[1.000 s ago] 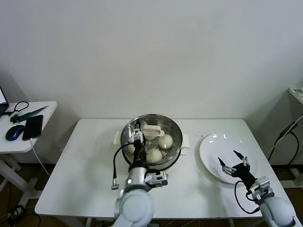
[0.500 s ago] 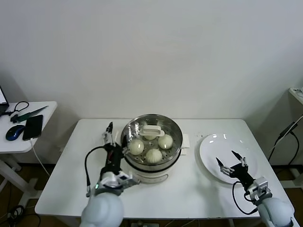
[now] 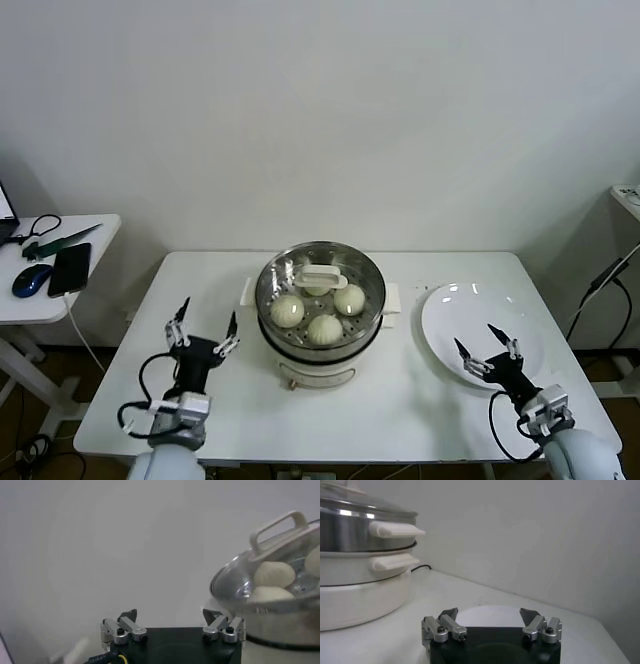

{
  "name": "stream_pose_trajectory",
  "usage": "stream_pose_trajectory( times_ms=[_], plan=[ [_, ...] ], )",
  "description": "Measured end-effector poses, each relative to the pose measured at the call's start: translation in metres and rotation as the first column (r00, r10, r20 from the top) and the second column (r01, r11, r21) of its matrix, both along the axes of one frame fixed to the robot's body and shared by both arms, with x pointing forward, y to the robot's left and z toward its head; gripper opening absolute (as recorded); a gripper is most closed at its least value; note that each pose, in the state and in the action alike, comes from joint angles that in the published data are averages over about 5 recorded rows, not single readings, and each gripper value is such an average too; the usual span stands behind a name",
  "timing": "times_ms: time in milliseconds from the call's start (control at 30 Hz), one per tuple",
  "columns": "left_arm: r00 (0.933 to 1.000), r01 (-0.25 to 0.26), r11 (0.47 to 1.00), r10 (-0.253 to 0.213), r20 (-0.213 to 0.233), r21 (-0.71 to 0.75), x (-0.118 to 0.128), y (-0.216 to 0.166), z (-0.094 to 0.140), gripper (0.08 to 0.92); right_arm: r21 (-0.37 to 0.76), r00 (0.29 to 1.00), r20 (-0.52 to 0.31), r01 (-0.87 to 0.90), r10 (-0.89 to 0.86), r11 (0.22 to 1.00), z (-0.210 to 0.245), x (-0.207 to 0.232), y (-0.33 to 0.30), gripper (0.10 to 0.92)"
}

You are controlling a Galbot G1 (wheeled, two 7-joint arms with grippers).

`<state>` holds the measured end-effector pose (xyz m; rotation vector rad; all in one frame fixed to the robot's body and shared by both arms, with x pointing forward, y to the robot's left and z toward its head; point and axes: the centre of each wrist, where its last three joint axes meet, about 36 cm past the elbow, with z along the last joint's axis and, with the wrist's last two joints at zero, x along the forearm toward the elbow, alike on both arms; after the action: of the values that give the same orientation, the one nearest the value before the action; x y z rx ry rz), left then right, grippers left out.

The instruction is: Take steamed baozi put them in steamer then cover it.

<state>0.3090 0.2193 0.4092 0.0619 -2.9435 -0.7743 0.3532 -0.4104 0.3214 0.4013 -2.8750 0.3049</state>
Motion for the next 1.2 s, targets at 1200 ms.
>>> stream_pose_trajectory(
  times_ms=[1200],
  plan=[
    [0.9949,-0.097,0.931,0.1,-0.008,-0.352,-0.036,0.026,-0.06,0.823,0.092,0.998,0.033,0.048,-0.051,0.995,-0.006,-0.024,0.011,0.823]
  ],
)
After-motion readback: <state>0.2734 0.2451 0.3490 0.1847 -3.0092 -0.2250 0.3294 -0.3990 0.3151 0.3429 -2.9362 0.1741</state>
